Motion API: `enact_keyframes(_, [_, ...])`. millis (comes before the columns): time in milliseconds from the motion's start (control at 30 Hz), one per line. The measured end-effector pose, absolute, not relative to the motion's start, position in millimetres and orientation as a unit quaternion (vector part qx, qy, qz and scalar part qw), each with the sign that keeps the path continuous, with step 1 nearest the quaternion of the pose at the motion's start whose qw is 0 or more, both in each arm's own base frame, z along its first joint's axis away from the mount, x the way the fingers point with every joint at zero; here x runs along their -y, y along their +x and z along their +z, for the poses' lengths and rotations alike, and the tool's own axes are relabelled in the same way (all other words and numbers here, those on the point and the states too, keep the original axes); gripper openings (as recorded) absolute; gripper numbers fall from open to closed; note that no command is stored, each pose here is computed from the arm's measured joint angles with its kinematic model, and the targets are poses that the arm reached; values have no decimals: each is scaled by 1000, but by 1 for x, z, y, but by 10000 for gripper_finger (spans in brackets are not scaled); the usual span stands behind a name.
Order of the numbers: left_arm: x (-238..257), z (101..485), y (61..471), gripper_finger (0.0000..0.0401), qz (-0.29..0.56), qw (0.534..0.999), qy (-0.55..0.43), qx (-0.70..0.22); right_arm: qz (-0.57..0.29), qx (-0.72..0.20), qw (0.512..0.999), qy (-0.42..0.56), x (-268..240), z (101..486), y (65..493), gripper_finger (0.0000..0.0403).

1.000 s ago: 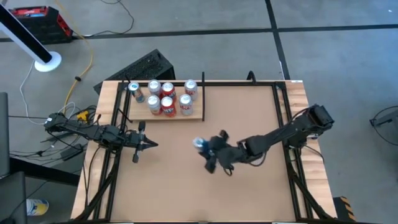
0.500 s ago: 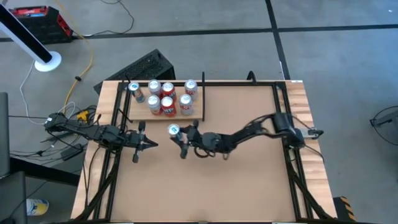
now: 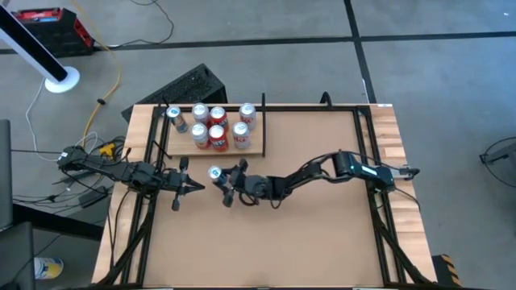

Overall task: Place canned beverage on shelf
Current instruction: Put the blue soda can on the shelf aligned with the other blue soda can

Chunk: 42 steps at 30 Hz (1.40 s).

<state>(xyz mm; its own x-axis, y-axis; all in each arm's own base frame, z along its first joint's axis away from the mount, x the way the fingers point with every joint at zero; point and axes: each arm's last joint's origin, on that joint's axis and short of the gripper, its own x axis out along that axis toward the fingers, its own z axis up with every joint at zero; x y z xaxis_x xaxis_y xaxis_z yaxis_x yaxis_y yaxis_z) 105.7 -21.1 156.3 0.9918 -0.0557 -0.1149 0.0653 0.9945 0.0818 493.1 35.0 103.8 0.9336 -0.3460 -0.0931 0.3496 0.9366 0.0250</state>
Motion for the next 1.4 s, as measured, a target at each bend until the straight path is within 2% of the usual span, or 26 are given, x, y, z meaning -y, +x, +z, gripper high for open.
enact_keyframes(133, [21, 156, 106, 0, -30, 997, 43, -56, -177, -53, 983, 18, -35, 104, 493, 354])
enact_keyframes(233, [21, 156, 106, 0, -30, 997, 43, -56, -176, -52, 983, 18, -35, 105, 493, 388])
enact_keyframes(500, [21, 156, 106, 0, -30, 997, 43, -56, -170, -66, 983, -9, -39, 132, 490, 370])
enact_keyframes(900, [21, 156, 106, 0, -30, 997, 43, -56, -162, -104, 981, -35, -43, 251, 452, 369])
enact_keyframes(1000, [21, 156, 106, 0, -30, 997, 43, -56, -151, -160, 975, -38, -50, 279, 426, 369])
enact_keyframes(1133, [21, 156, 106, 0, -30, 997, 43, -56, -143, -264, 953, -31, -59, 295, 387, 370])
enact_keyframes(1267, [21, 156, 106, 0, -30, 997, 43, -56, -143, -356, 922, -46, -69, 295, 357, 370])
enact_keyframes(1400, [21, 156, 106, 0, -30, 997, 42, -56, -161, -439, 880, -79, -71, 279, 323, 366])
